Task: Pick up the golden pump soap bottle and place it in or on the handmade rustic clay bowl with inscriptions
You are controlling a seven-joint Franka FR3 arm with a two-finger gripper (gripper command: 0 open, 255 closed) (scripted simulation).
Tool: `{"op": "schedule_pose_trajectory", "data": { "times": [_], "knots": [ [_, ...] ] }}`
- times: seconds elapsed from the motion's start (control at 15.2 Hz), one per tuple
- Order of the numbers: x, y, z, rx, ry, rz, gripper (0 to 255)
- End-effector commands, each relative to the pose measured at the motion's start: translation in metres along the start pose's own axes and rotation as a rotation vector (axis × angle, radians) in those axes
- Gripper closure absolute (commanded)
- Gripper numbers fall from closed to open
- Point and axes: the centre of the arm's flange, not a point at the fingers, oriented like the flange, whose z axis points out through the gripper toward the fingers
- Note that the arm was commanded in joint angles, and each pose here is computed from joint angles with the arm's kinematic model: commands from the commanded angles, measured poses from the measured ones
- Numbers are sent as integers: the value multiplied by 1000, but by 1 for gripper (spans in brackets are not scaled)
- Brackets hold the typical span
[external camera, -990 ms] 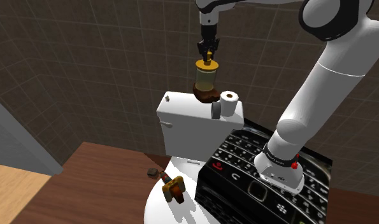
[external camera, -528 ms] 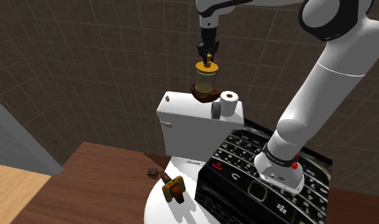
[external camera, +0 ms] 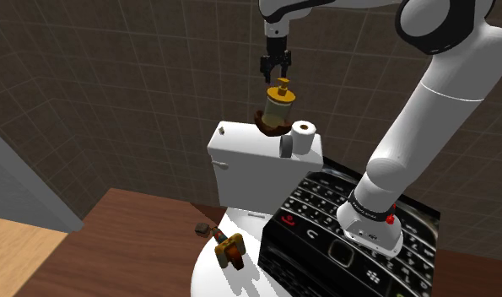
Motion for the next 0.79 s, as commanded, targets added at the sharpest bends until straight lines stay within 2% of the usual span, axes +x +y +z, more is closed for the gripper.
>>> {"op": "schedule_pose_trajectory", "data": {
  "times": [0.0,0.2,0.73],
  "knots": [
    [0,0,-13,0,0,0,0],
    [0,0,-50,0,0,0,0],
    [0,0,-50,0,0,0,0]
  ]
}}
